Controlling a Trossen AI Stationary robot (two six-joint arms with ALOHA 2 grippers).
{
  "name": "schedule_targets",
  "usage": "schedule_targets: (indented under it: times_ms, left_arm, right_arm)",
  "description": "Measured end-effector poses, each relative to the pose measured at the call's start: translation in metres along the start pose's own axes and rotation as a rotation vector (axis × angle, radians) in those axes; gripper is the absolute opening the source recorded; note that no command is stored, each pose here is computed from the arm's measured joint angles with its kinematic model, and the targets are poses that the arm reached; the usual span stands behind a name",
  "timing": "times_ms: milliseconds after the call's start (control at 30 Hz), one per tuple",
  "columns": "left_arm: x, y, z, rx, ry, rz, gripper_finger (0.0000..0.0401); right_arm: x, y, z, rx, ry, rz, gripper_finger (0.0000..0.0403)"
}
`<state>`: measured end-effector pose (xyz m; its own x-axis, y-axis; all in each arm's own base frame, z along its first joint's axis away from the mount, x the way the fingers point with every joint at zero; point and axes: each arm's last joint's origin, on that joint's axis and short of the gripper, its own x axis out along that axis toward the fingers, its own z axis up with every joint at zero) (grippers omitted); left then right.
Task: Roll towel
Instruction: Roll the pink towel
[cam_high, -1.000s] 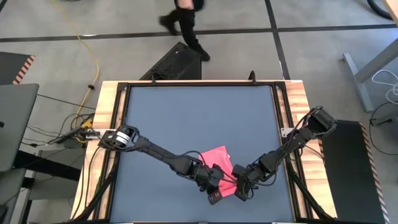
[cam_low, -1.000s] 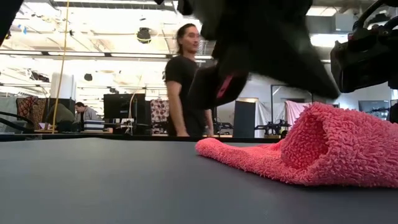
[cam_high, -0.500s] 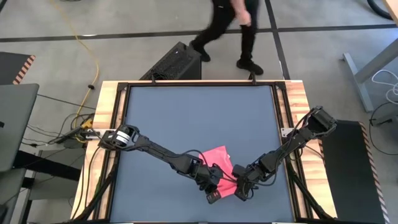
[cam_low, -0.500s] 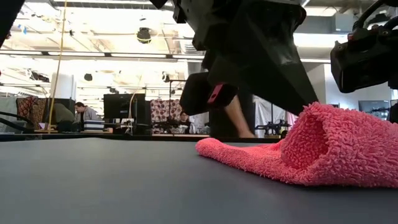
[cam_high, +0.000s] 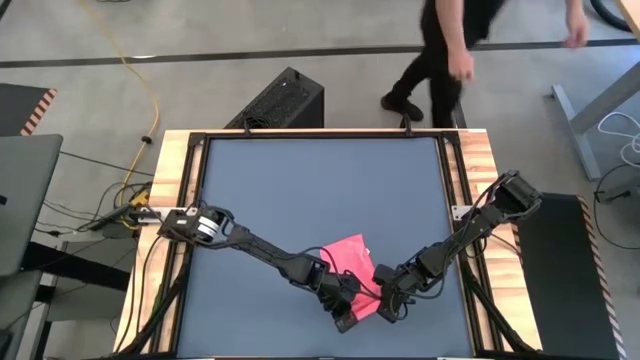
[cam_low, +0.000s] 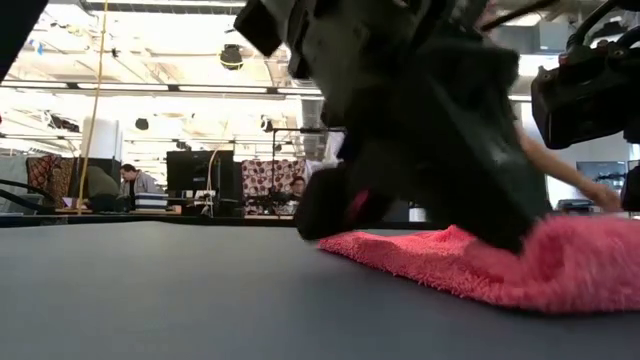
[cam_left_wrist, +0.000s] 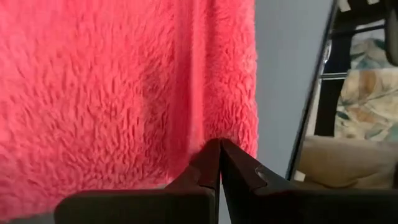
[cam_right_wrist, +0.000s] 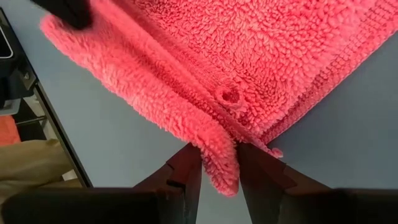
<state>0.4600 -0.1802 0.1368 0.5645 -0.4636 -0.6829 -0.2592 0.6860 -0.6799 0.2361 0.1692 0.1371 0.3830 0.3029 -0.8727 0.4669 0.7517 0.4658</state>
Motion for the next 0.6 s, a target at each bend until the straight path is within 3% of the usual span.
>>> schedule_targets:
  times_ms: [300,600]
  left_arm:
    - [0.007,0.006,-0.015,-0.032,0.074,0.088,0.0000]
    - [0.006,0.005,-0.015,-0.025,0.078,0.090,0.0000]
  right_arm:
    - [0.000,0.000,0.000,-0.001,0.000,-0.001,0.0132]
    - [0.000,0.000,0.000,-0.001,0.000,-0.003,0.0132]
